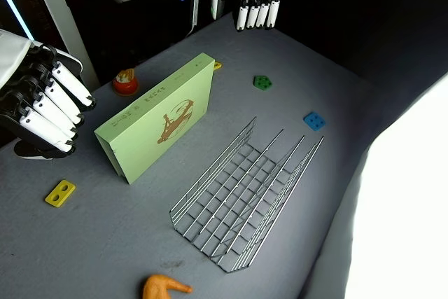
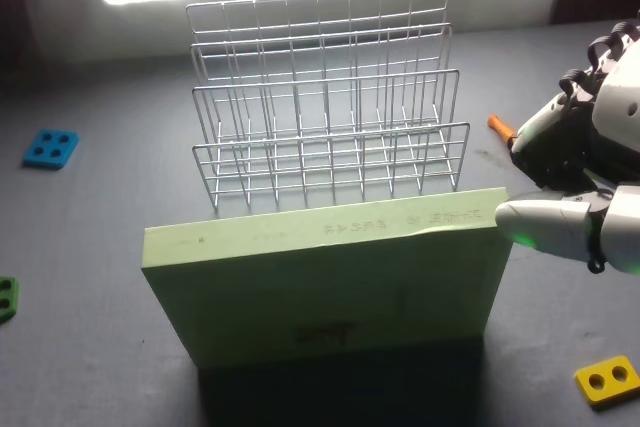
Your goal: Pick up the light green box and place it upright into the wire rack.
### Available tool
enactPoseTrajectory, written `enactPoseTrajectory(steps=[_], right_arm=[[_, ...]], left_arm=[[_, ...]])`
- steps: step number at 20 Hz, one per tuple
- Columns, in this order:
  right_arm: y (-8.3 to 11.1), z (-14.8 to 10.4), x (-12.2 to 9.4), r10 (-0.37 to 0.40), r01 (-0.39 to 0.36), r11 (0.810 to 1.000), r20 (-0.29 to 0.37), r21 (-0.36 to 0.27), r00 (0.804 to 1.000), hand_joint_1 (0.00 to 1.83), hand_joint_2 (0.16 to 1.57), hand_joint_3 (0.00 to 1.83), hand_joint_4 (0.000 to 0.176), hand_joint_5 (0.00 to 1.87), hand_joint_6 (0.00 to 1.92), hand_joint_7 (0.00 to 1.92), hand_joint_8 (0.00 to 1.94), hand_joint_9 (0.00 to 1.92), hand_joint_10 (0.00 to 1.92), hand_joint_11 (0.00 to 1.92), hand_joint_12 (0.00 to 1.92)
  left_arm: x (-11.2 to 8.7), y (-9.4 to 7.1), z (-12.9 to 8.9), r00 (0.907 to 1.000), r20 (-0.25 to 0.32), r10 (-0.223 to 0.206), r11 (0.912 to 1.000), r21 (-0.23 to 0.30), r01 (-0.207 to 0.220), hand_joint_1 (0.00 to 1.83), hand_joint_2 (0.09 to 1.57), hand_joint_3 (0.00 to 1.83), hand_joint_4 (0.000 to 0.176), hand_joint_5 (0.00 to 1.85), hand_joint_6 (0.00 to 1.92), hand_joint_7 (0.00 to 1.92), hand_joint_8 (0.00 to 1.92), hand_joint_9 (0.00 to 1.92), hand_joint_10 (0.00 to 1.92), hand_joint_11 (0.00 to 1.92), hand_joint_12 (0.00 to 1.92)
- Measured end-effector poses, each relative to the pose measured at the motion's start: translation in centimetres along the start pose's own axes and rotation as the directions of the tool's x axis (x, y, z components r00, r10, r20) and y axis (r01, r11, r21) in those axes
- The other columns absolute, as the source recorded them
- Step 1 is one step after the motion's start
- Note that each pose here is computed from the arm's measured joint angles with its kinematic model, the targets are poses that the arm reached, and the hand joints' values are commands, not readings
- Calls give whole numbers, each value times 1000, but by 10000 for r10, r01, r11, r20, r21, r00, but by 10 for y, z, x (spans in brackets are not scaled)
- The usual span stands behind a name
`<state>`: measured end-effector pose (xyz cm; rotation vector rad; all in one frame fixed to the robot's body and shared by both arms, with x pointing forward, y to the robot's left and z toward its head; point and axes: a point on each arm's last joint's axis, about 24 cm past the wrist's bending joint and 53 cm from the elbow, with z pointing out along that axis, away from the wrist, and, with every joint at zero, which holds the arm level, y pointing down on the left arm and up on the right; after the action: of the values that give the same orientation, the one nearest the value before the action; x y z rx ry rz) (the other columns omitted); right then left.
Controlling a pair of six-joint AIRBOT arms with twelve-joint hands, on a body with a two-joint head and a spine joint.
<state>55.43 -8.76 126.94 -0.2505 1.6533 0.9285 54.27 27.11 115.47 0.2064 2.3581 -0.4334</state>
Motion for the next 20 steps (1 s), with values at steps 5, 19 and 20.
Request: enactPoseTrajectory(steps=[5,19,20], right_arm=[[0,0,0,-294,294,9996,4,3,9996,647,1336,12,0,341,1127,688,1114,668,1436,571,1874],[11,4,-4,48,-69,9995,638,324,9980,596,1086,0,0,0,0,0,0,0,0,0,0],[13,6,-3,181,-206,9991,641,379,9978,592,1086,0,0,0,0,0,0,0,0,0,0]], left_arm=[[0,1,0,10000,5,-10,10000,-14,10,331,1278,0,0,885,248,846,635,640,1201,431,1686],[-1,0,0,10000,39,-25,10000,12,25,576,1214,0,55,120,0,198,0,228,0,0,835],[-1,0,0,10000,39,-19,10000,10,19,582,1214,0,54,119,0,196,0,214,2,0,803]])
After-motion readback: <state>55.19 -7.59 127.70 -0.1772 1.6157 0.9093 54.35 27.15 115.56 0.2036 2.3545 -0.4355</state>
